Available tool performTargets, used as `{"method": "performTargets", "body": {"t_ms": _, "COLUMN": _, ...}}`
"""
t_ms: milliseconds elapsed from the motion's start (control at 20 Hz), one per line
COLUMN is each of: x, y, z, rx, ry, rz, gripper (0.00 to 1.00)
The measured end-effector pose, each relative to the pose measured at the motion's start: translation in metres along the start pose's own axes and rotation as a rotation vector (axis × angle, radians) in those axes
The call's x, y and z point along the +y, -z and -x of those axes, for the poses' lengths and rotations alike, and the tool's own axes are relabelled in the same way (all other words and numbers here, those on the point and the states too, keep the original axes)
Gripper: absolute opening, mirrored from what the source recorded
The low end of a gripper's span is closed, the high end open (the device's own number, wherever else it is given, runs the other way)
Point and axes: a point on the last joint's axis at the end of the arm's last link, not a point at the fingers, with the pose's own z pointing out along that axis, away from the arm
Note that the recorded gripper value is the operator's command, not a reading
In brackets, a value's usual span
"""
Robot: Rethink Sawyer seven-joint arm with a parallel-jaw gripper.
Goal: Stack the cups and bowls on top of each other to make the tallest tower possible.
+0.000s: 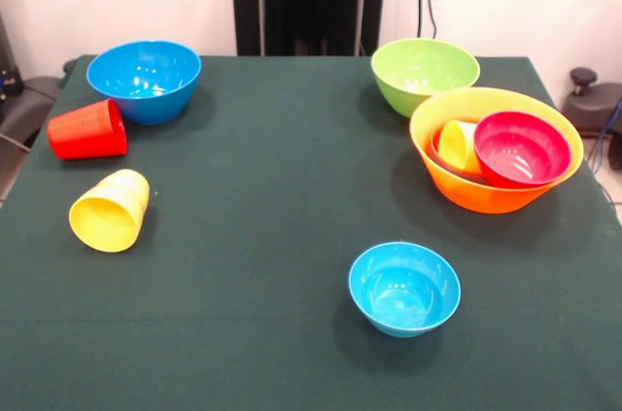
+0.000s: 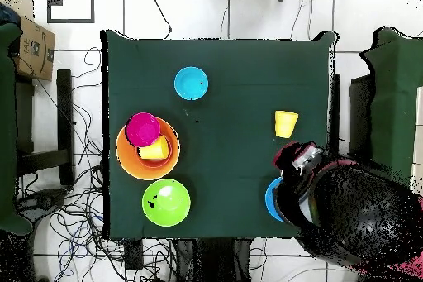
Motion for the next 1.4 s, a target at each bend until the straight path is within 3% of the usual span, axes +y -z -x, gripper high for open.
{"method": "performTargets", "body": {"t_ms": 550, "x": -0.010, "y": 0.023, "z": 0.001, "rx": 0.021, "ry": -0.038, "rz": 0.005, "gripper": 1.00}}
{"method": "performTargets", "body": {"t_ms": 850, "x": -0.009, "y": 0.029, "z": 0.001, "rx": 0.022, "ry": -0.032, "rz": 0.009, "gripper": 1.00}}
{"method": "performTargets", "body": {"t_ms": 1050, "x": -0.008, "y": 0.030, "z": 0.003, "rx": 0.020, "ry": -0.002, "rz": 0.013, "gripper": 1.00}}
{"method": "performTargets", "body": {"t_ms": 1400, "x": -0.007, "y": 0.030, "z": 0.011, "rx": 0.016, "ry": 0.129, "rz": 0.022, "gripper": 1.00}}
